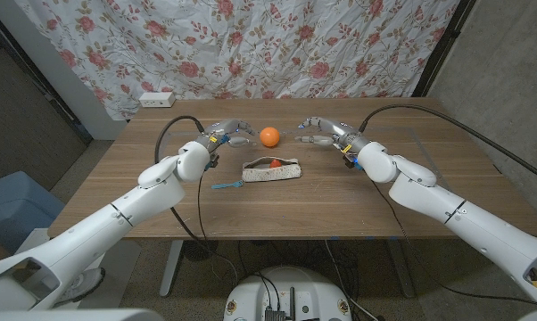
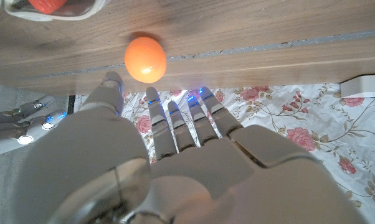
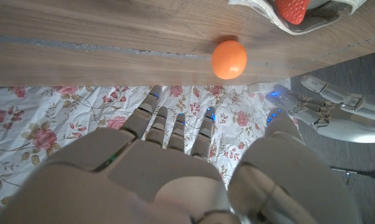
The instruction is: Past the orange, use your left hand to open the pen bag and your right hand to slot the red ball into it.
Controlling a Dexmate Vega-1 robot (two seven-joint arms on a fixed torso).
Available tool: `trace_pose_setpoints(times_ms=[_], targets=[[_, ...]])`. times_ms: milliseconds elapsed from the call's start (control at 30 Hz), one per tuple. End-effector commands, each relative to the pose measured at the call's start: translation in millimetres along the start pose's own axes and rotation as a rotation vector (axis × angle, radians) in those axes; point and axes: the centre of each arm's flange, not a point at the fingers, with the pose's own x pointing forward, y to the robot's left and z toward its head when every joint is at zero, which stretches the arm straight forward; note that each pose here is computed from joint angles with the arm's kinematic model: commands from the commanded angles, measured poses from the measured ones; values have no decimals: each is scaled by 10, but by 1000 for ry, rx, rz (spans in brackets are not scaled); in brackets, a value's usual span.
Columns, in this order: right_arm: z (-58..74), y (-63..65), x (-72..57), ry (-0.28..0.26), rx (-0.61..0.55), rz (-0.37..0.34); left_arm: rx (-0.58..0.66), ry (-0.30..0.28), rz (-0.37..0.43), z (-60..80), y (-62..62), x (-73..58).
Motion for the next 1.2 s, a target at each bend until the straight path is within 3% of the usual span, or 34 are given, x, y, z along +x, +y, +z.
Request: trace_pose_setpoints(times_ms=[33,467,1200], targets=[[-168,-61,-4,31,128,-58,-126,4,65,-153,-56,86],[-388,-112,-62,51,274,-105,-253,1,75,-270,-139,206],[-593,-139,-79,51,530,-182,-555,21,161,-524,-256,243]])
